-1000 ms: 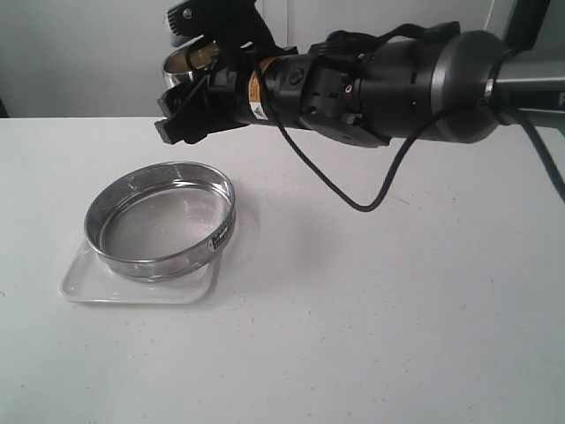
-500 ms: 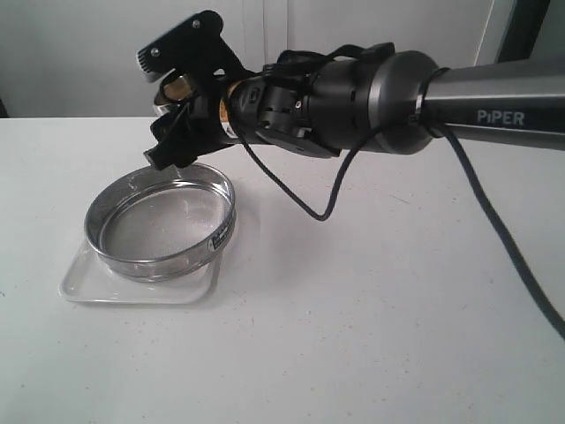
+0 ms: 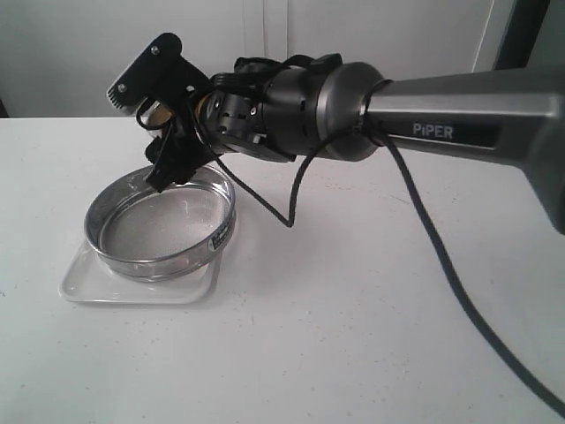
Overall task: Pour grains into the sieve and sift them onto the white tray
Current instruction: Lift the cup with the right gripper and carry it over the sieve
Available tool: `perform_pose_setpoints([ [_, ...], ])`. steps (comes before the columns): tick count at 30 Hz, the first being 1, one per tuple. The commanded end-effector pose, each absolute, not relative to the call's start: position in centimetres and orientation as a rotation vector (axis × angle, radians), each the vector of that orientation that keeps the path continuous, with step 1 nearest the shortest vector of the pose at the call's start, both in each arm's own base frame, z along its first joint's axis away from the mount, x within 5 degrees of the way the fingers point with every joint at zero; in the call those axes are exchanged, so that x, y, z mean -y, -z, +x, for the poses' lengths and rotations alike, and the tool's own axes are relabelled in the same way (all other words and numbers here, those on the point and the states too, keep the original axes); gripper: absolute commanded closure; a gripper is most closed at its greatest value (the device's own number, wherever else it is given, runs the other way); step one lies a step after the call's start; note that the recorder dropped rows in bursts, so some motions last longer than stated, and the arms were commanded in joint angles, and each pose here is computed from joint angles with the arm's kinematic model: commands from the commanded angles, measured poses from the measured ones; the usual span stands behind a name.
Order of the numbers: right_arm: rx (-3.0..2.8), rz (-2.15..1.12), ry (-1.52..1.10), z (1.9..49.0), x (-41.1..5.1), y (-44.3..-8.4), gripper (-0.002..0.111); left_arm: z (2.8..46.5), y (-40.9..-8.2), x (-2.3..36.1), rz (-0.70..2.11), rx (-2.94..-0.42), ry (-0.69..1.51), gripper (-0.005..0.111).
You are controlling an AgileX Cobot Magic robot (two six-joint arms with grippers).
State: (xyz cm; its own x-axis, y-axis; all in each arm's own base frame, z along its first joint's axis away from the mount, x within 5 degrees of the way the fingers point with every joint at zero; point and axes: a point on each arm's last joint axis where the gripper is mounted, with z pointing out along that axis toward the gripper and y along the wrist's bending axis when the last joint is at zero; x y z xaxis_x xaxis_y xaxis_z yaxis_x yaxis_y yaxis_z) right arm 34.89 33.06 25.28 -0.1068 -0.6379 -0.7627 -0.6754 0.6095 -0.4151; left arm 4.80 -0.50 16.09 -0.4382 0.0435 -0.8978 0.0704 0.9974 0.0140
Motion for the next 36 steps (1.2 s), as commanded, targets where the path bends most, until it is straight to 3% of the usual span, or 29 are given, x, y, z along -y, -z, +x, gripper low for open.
perform_pose_setpoints([
  [1, -1.725, -1.16, 0.014, 35.1, -33.6, -25.3, 0.108, 4.8, -15.8, 0.5, 0.082, -2.037, 0.04, 0.107],
  [36, -1.566, -1.314, 0.283, 36.1, -34.0, -25.3, 0.108, 4.8, -15.8, 0.5, 0.082, -2.037, 0.04, 0.107],
])
